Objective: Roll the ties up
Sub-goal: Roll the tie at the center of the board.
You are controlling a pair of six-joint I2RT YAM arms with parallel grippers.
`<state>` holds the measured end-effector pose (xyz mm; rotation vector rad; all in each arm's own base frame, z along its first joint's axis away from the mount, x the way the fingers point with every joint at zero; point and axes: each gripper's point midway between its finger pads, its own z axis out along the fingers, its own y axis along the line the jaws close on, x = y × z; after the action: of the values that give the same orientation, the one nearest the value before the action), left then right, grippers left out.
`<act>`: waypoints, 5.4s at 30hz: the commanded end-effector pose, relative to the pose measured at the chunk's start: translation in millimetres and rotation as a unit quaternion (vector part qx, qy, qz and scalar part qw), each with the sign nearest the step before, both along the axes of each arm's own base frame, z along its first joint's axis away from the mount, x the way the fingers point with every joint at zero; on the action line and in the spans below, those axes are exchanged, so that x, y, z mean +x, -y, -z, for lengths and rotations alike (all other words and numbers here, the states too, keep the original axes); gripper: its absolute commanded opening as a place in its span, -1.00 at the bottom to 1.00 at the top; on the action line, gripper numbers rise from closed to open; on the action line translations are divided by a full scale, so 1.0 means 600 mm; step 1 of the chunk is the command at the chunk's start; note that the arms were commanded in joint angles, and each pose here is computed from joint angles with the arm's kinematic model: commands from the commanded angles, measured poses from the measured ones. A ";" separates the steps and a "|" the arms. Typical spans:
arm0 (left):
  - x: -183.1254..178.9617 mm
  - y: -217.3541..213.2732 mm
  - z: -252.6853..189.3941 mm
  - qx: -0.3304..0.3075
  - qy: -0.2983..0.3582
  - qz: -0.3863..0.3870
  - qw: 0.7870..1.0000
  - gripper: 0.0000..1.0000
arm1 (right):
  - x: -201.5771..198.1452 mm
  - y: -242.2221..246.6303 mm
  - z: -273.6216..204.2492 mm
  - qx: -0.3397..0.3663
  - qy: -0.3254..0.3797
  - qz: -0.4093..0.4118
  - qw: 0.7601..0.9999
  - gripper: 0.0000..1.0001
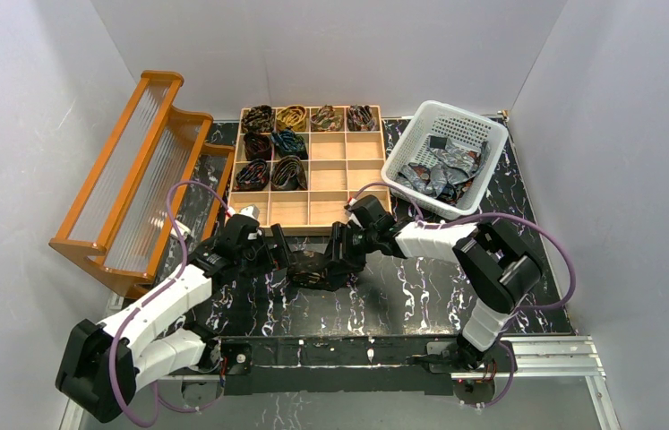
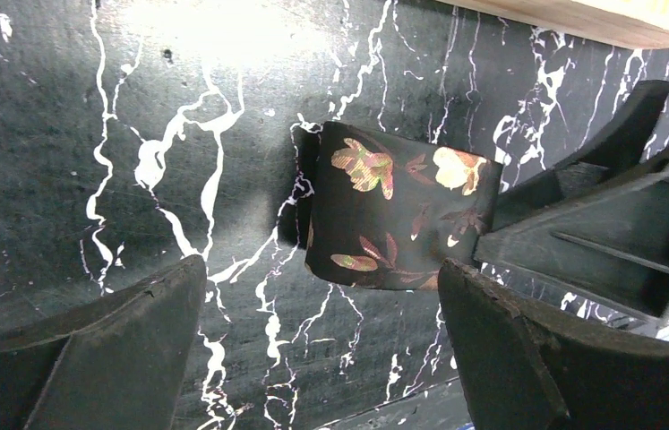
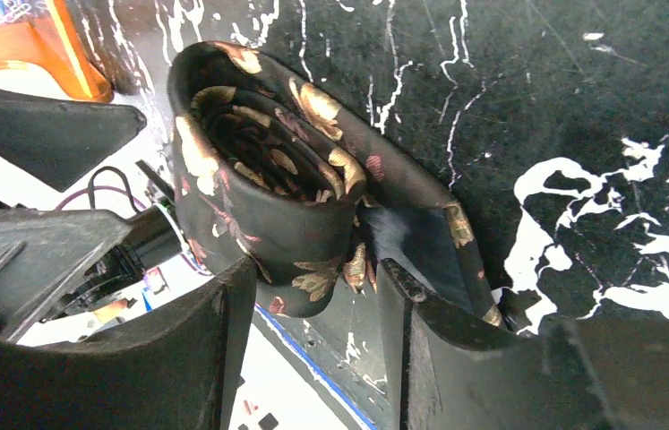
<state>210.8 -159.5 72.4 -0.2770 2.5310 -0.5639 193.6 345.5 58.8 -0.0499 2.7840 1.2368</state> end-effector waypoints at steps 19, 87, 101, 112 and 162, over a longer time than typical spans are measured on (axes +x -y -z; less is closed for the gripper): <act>-0.006 0.014 0.027 -0.034 -0.026 0.014 0.999 0.97 | 0.008 -0.020 -0.035 0.010 0.012 -0.025 1.000 0.34; -0.012 0.105 0.069 -0.185 -0.048 0.069 0.979 0.15 | -0.038 0.056 0.118 -0.101 -0.062 -0.007 0.993 -0.37; -0.011 0.080 0.047 -0.113 -0.028 0.095 0.989 -0.32 | -0.002 0.015 0.011 -0.036 -0.008 -0.011 0.999 0.10; -0.007 0.042 0.042 0.012 -0.037 0.097 0.995 -0.35 | 0.024 0.047 -0.010 -0.071 0.038 0.031 0.996 0.12; -0.046 0.158 -0.006 0.370 0.102 0.252 0.889 0.39 | 0.079 0.185 -0.004 -0.126 0.051 0.181 0.974 0.32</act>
<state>179.5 -246.2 64.3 0.7072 2.4182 0.2443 241.9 232.1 55.0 0.3782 2.6915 0.7241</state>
